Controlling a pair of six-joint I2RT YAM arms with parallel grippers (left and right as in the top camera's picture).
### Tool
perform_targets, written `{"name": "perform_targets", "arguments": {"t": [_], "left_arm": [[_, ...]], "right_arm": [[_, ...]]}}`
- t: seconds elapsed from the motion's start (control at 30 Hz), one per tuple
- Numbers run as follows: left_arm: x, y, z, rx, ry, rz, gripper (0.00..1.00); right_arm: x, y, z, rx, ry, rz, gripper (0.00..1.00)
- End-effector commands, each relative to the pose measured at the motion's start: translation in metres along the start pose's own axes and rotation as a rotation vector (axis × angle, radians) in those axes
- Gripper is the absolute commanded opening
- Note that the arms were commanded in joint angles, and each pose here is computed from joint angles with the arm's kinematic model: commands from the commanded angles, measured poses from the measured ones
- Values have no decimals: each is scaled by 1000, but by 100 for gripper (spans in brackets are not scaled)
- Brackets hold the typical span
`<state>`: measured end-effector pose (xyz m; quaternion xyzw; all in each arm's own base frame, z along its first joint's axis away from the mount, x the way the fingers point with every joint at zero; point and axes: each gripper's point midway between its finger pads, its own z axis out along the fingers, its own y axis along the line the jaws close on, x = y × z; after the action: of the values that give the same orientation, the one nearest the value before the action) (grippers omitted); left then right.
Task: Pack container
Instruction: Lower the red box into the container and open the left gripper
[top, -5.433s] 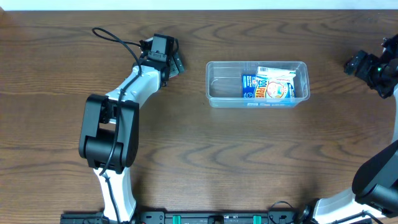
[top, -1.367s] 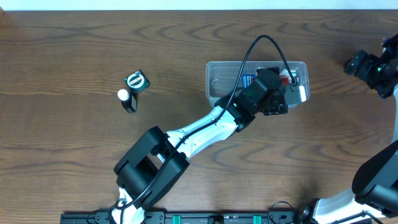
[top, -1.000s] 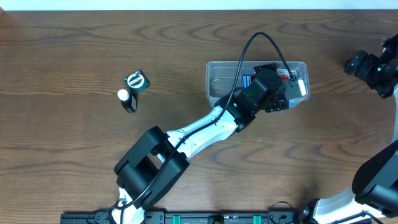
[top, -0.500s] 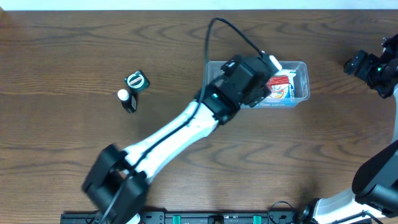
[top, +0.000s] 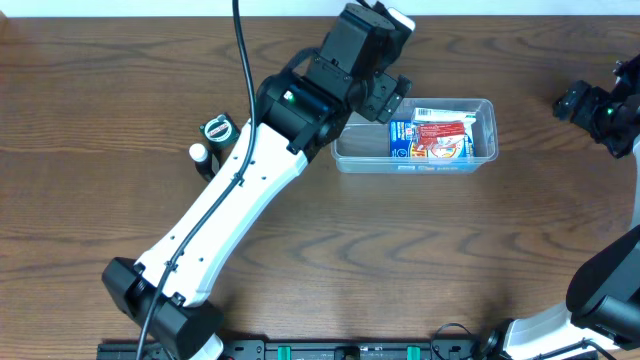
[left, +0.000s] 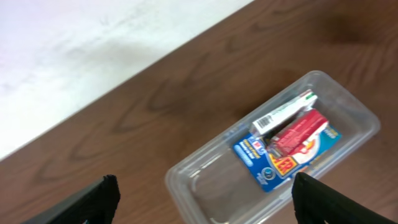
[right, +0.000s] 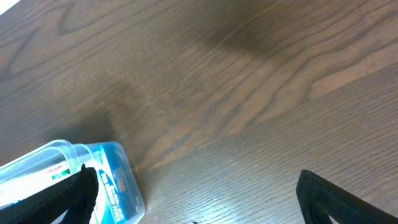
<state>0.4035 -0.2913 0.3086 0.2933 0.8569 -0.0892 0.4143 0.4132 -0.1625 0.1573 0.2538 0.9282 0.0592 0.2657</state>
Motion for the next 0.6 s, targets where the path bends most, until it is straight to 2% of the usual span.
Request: {"name": "perform_targets", "arguments": {"t": [0.0, 0.57], "left_arm": [[10, -13, 24, 85, 41, -26, 92], [72, -28, 143, 104, 203, -19, 93]], "right_arm": [[-4, 1, -5, -4, -15, 10, 99], [-4, 1, -5, -4, -15, 10, 99]]}}
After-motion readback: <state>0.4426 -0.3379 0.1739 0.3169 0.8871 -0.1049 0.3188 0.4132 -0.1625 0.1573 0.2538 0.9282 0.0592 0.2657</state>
